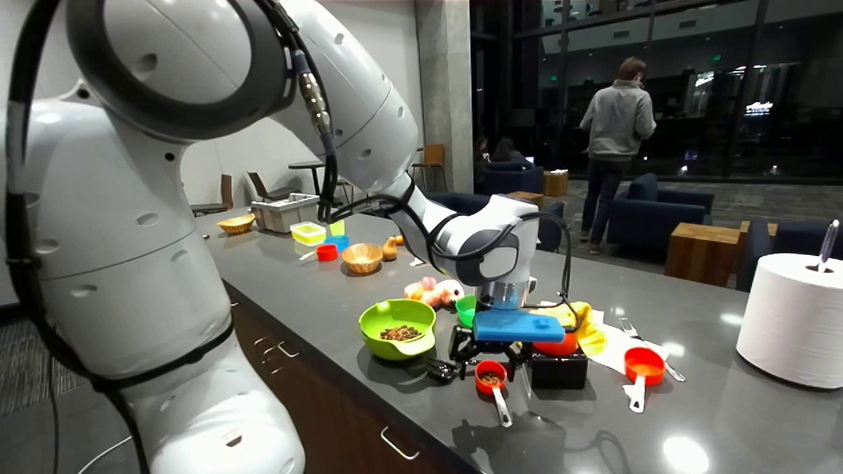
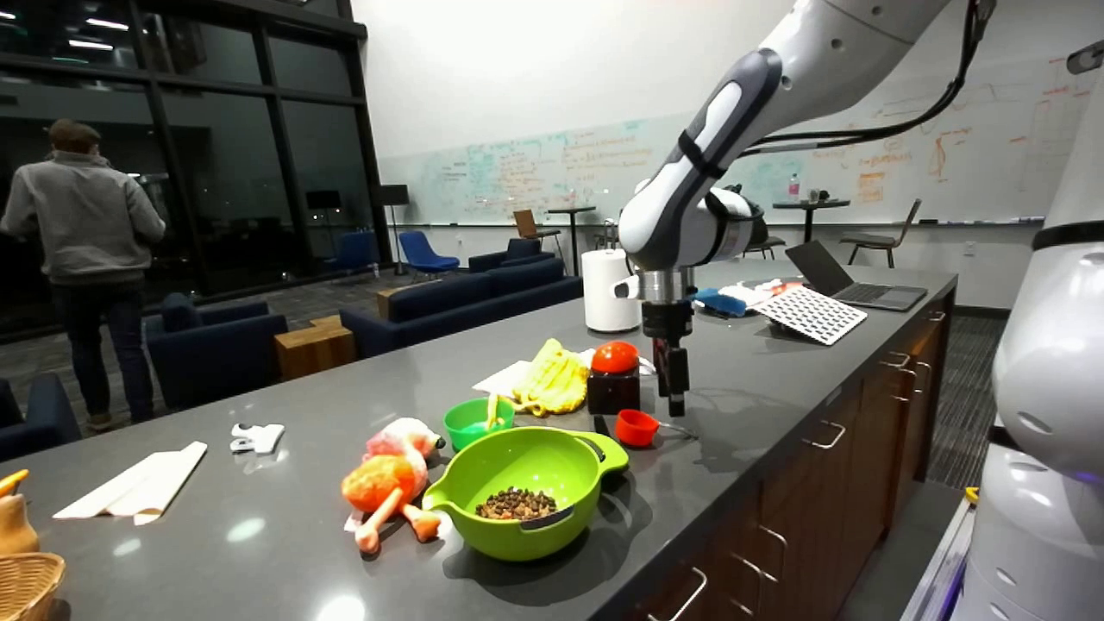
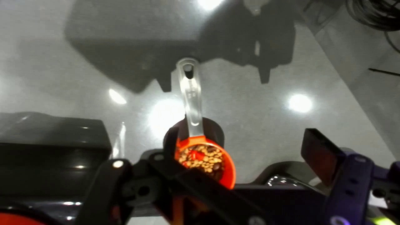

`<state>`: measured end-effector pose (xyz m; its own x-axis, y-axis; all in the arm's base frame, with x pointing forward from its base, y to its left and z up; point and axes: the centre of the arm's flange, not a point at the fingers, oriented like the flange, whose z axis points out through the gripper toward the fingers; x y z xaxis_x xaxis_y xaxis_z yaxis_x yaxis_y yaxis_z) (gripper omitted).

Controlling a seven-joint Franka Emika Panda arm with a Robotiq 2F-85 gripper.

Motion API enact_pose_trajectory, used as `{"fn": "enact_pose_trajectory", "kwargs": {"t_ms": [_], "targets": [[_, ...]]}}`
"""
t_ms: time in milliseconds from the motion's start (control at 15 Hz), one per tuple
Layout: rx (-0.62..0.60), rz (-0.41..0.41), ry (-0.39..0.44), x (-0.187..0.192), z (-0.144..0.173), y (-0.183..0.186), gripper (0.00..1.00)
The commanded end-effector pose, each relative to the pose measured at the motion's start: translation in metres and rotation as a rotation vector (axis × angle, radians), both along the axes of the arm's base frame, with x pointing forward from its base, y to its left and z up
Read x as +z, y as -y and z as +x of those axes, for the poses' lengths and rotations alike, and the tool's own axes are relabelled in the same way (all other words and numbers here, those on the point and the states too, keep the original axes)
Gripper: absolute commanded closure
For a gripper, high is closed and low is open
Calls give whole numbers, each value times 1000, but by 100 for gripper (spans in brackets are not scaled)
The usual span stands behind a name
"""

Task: Pour the contents from the measuring cup on the left into the light green bowl.

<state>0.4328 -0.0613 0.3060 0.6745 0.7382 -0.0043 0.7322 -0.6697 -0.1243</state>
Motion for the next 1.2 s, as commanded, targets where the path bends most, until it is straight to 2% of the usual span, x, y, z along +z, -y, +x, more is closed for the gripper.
{"fn": "enact_pose_trajectory", "kwargs": {"t_ms": [0,200,267,733,1133], "targets": [[-68,-149,60,-11,-1,-7,0],[-99,-228,64,-14,-1,-10,0],[-71,-187,58,-12,4,-8,0],[-92,-209,55,-14,3,-8,0],[-64,-203,30,-40,9,-6,0]]}}
